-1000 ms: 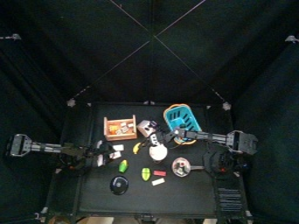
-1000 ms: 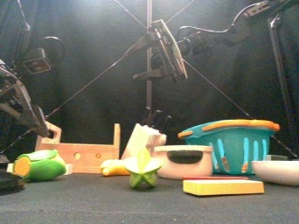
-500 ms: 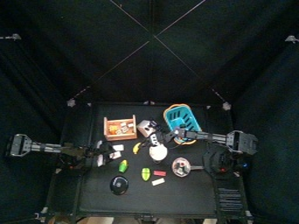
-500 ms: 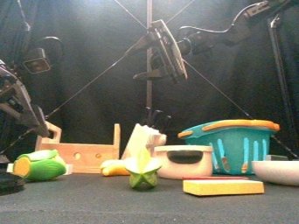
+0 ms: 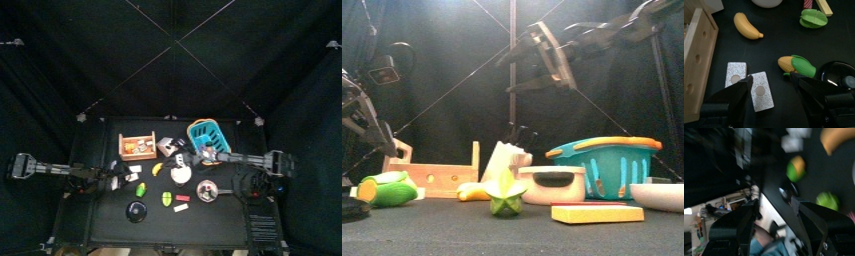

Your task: Grab cleaver

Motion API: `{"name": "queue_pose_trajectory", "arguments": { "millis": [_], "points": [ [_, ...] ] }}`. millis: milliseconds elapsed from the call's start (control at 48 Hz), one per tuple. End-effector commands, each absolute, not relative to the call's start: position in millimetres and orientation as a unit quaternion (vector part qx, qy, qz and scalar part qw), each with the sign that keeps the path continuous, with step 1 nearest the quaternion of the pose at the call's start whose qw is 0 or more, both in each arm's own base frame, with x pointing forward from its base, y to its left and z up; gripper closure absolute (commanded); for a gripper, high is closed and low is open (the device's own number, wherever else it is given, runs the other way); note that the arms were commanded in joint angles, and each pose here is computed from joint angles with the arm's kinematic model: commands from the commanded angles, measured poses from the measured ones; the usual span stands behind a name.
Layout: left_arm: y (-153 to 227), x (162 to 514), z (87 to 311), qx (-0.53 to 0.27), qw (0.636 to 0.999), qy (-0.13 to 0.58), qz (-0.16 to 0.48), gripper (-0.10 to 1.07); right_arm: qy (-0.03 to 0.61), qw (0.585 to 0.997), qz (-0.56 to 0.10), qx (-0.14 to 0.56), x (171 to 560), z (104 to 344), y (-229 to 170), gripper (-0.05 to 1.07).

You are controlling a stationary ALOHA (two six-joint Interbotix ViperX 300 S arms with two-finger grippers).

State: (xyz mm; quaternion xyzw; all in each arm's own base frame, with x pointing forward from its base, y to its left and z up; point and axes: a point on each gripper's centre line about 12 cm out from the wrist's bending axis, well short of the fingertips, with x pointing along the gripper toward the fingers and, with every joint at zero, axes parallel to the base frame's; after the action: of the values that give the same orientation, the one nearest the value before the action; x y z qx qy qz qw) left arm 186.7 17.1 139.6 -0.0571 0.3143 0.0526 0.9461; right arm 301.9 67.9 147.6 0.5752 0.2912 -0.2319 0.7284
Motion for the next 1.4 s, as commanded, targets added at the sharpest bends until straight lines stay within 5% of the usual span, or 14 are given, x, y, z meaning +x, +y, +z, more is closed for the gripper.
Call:
{"name": "queue_pose_trajectory", "arguments": {
  "millis": [0, 271, 562, 771, 1062, 1375],
  "points": [
    [17, 190, 142, -0.059, 0.948, 0.309, 0.052, 0.03, 0.122, 0.766, -0.407, 0.482, 288, 173, 11, 0.14],
    [17, 190, 143, -0.059, 0.949, 0.306, 0.051, 0.03, 0.109, 0.780, -0.377, 0.487, 303, 196, 14, 0.14],
    [18, 190, 144, -0.060, 0.949, 0.305, 0.053, 0.03, 0.143, 0.798, -0.255, 0.526, 338, 241, 15, 0.14],
    [18, 190, 143, -0.060, 0.949, 0.306, 0.053, 0.03, 0.168, 0.787, -0.220, 0.551, 350, 248, -3, 0.14],
    [18, 190, 144, -0.061, 0.949, 0.305, 0.054, 0.03, 0.176, 0.774, -0.234, 0.561, 344, 259, -16, 0.14],
    [19, 189, 143, -0.061, 0.948, 0.306, 0.056, 0.03, 0.283, 0.797, -0.290, 0.447, 346, 310, -32, 0.14]
  ]
}}
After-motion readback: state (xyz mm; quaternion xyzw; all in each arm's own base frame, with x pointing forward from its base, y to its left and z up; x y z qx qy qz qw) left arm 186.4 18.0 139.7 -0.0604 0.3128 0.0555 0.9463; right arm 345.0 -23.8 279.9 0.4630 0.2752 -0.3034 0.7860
